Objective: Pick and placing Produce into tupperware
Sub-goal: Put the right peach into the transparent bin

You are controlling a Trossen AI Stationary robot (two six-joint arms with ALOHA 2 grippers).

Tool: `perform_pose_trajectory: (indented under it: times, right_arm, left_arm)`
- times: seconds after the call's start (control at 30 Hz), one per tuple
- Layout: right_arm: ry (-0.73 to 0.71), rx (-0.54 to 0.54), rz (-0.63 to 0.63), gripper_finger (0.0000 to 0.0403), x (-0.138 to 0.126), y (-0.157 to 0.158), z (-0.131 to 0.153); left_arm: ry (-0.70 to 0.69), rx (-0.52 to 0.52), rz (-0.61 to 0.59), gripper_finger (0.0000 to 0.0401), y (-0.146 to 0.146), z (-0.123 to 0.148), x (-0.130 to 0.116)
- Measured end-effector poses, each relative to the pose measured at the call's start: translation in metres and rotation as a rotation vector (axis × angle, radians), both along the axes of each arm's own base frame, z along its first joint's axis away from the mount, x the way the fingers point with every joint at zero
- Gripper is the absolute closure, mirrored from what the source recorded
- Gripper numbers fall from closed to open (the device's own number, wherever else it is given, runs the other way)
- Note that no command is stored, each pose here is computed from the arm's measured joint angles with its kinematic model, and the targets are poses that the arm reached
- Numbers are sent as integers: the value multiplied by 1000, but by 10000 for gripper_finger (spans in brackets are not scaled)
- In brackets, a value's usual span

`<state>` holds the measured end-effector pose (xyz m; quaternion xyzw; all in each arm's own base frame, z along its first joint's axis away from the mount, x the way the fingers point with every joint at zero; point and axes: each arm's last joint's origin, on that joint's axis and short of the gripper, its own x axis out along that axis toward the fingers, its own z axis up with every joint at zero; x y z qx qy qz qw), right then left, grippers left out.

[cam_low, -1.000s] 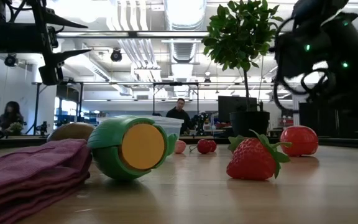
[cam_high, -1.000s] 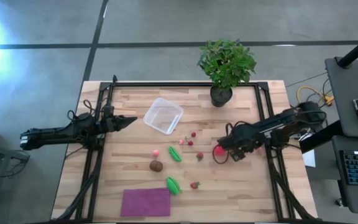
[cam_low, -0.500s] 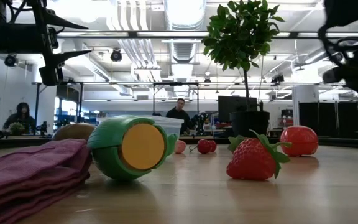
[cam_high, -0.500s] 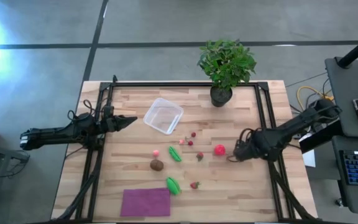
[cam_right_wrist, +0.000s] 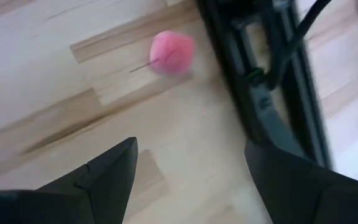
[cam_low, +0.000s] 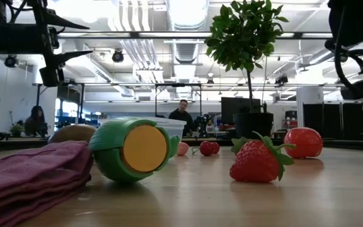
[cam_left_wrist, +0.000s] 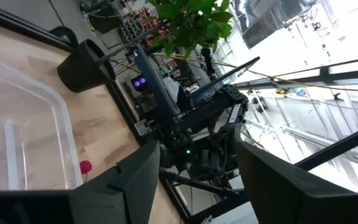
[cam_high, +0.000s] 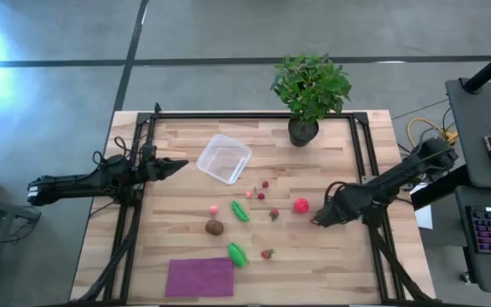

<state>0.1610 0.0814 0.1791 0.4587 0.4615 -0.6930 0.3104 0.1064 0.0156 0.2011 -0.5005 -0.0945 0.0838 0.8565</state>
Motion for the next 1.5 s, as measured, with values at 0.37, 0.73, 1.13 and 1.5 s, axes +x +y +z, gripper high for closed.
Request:
perform_pose_trajectory:
  times: [0.37, 0.73, 1.13, 1.5]
  right_arm:
    - [-99, 233, 264, 115, -4, -8, 21]
    - [-49, 16, 8, 165, -4, -24, 13]
    - [5, -54, -134, 184, 7, -34, -7]
    - [-300, 385, 470, 184, 30, -22, 18]
  left_arm:
    - [0, -3, -1, 200, 0, 0, 0]
    - [1, -1, -1, 200, 0, 0, 0]
    - [-8, -2, -1, 200, 0, 1, 0]
    - [-3, -2, 10, 200, 0, 0, 0]
